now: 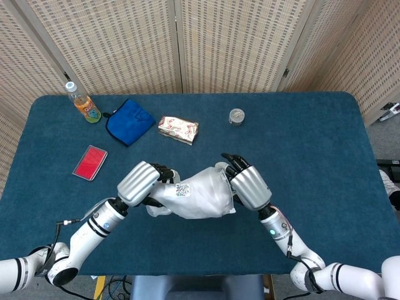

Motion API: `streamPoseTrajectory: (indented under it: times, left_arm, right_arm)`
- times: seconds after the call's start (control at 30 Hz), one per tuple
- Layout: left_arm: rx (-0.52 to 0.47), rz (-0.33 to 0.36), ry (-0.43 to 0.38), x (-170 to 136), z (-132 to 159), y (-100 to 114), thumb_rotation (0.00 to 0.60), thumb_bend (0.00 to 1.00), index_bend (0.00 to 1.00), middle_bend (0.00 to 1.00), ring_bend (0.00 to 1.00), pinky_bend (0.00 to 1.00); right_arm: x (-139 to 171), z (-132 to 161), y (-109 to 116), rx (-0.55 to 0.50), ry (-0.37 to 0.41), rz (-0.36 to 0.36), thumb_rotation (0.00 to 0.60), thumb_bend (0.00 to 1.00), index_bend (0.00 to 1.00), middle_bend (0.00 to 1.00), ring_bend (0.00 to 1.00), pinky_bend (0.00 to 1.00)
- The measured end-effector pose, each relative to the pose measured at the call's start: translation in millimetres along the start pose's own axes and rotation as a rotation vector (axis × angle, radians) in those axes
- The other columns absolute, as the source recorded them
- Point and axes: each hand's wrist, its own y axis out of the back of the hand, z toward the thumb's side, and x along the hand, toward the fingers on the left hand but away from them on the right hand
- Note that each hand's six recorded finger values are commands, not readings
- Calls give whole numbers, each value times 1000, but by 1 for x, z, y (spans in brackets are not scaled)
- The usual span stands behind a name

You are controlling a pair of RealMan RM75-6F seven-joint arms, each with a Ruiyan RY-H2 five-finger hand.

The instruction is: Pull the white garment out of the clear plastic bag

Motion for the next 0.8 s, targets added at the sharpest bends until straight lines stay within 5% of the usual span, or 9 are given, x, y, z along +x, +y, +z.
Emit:
streamPoseTrajectory:
  times: [0.43, 0.8]
  left_arm:
    - [50, -77, 38, -7, -14, -18, 600, 227, 389, 546, 544, 625]
    - [167, -170, 119, -5, -44, -38, 600, 227, 190, 338, 377, 472]
  right_arm:
    - [21, -21, 0, 21, -49, 7, 600, 572, 836, 440, 214, 252]
    - [23, -30, -24, 27, -83, 63, 600, 572, 849, 445, 214, 252]
